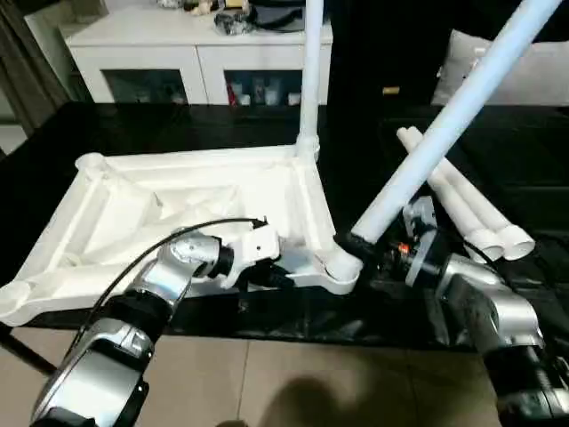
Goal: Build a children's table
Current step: Insert table leg to table base
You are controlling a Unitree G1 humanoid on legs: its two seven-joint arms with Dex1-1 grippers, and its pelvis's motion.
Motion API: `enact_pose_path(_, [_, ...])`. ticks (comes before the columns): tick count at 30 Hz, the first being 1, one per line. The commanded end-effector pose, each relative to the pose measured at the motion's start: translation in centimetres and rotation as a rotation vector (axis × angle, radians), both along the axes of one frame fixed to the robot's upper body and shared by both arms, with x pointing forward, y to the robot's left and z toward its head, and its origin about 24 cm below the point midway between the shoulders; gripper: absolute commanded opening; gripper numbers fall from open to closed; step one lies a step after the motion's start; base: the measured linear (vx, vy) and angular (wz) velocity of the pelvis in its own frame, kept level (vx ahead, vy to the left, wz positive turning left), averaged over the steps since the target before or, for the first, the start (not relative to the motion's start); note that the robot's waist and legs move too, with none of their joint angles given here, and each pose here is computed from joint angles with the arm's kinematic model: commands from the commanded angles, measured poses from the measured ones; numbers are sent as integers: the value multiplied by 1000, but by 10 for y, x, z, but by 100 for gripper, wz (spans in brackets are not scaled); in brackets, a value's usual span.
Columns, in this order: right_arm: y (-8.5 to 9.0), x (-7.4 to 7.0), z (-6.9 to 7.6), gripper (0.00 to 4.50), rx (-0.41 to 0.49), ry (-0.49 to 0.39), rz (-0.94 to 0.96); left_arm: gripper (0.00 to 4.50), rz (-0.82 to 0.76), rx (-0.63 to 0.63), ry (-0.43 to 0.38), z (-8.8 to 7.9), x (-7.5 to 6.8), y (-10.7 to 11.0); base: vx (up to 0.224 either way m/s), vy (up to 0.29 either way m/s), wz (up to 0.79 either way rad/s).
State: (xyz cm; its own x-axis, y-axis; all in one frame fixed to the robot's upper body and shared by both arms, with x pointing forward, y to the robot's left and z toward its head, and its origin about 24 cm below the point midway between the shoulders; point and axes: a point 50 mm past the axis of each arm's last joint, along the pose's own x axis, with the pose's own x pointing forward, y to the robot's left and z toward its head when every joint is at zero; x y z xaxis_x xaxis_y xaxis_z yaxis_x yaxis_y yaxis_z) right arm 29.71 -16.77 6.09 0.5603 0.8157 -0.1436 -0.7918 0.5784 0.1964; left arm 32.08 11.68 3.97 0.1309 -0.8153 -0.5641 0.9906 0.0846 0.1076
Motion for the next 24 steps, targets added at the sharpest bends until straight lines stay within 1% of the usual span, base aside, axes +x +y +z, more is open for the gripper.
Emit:
enact_pose_path(1, [-10,-9,-22,189,-157,80,-16,0,20,64,24,-13,-5,7,0,0,0])
enact_pose_path(3, [-9,-9,-25,189,-243,68,26,0,10,94,16,-14,-5,8,0,0,0])
enact_pose_path(5, [-6,-8,-26,189,-288,71,66,0,-1,119,8,-14,-5,10,0,0,0])
enact_pose_path(10, [-1,-4,-27,188,-335,108,145,0,-24,141,-4,-9,-1,11,0,0,0])
enact_pose_path(11, [-1,-4,-27,188,-335,108,145,0,-24,141,-4,-9,-1,11,0,0,0])
enact_pose_path(14, [4,0,-26,188,-359,128,209,0,-41,174,-20,-3,5,14,0,0,0])
enact_pose_path(16, [5,1,-26,188,-363,129,221,0,-41,178,-23,-2,6,15,0,0,0])
enact_pose_path(18, [8,1,-26,188,-373,136,269,0,-39,187,-30,2,10,16,0,0,0])
enact_pose_path(24, [10,1,-27,188,-365,146,291,0,-36,175,-19,4,11,16,0,0,0])
